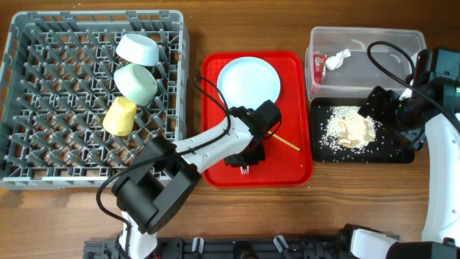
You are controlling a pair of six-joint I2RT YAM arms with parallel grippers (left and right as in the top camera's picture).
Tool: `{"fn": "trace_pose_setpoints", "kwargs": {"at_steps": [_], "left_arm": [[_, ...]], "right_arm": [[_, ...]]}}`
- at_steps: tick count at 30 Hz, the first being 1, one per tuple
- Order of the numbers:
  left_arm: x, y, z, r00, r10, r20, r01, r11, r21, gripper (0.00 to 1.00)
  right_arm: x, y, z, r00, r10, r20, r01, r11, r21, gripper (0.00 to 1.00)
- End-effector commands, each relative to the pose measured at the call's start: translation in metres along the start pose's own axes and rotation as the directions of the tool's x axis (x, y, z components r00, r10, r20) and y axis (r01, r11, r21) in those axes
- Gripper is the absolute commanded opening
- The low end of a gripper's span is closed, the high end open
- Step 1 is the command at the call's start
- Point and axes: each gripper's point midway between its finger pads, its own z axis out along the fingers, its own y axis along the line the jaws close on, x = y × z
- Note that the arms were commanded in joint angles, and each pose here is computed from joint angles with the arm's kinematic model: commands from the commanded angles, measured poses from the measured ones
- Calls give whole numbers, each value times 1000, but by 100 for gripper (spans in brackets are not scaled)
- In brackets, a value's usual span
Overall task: Sort waste into correct bins and load items into the dishwasher rack
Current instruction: 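Reach left gripper to the white spork on the red tray and grasp it, then lift the spork and insert it upright into the rack with left gripper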
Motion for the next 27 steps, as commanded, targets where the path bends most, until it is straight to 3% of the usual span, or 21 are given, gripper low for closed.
{"fn": "trace_pose_setpoints", "kwargs": {"at_steps": [1, 11, 18, 23, 27], "left_arm": [[5, 1, 8, 1000, 8, -18, -8, 1000, -11, 25], [-8, 12, -13, 999, -39, 6, 39, 999, 12, 21], [-30, 32, -45, 993, -52, 107, 52, 999, 5, 19], [-43, 39, -80, 983, 1, 182, -13, 998, 63, 20], [-60, 57, -114, 965, -59, 255, 29, 992, 119, 27]], "right_arm": [[-2, -4, -1, 1000, -7, 12, 7, 1000, 22, 100], [-1, -5, -1, 1000, -7, 8, 7, 1000, 23, 100], [-1, -5, -1, 1000, -7, 8, 6, 1000, 23, 100], [-1, -5, -1, 1000, -7, 8, 7, 1000, 23, 100], [-1, -5, -1, 1000, -7, 7, 6, 1000, 23, 100]]}}
